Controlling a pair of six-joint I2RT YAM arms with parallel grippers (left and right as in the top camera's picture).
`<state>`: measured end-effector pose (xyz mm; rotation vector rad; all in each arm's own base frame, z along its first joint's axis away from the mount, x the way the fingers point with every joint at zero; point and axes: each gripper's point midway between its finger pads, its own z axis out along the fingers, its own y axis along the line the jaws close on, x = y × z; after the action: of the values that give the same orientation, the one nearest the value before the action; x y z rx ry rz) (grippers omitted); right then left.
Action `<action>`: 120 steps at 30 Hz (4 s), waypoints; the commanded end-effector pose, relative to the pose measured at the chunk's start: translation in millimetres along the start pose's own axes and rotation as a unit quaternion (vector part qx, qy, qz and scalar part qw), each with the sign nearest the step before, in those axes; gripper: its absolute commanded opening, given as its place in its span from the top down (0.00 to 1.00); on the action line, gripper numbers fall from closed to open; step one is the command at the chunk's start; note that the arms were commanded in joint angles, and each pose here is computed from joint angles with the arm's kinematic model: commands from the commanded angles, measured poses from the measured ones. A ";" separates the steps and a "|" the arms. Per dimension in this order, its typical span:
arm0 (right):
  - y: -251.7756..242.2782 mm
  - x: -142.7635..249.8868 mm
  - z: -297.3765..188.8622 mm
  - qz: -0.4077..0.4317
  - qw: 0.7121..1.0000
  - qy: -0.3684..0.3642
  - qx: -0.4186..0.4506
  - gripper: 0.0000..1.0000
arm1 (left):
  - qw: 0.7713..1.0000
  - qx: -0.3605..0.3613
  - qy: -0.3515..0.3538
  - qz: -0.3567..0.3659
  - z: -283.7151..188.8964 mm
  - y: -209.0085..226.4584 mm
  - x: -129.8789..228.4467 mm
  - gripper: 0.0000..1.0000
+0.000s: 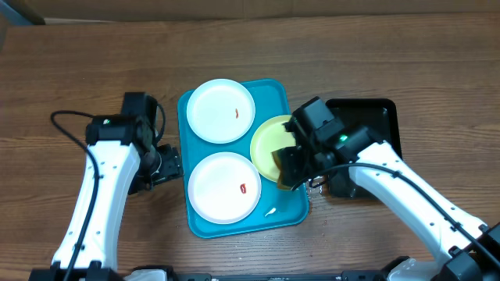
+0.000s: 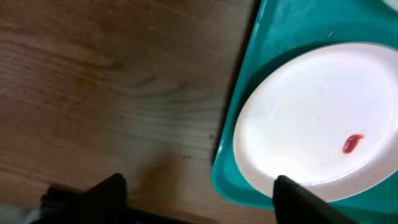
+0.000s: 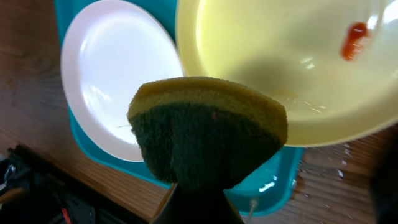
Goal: Clean dirty plates on tray and stack at the side
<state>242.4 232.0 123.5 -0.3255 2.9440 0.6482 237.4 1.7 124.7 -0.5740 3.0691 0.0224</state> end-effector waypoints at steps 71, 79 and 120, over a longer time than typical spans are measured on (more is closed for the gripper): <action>60.6 -18.8 43.6 -0.005 0.998 -0.026 -0.054 0.96 | 0.981 0.125 0.003 0.149 120.7 -47.1 18.2 0.76; 76.2 -16.6 66.3 -0.004 0.998 -0.021 -0.063 0.96 | 0.987 0.091 0.007 0.134 129.8 -33.3 22.7 0.96; -16.0 1.7 162.8 0.199 0.967 0.041 0.150 0.96 | 0.996 0.038 -0.017 0.075 69.4 -27.5 -19.4 0.96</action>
<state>244.2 328.1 5.6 0.2149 3.1750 0.5535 253.3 -19.9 45.4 -0.3251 3.0969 -0.1260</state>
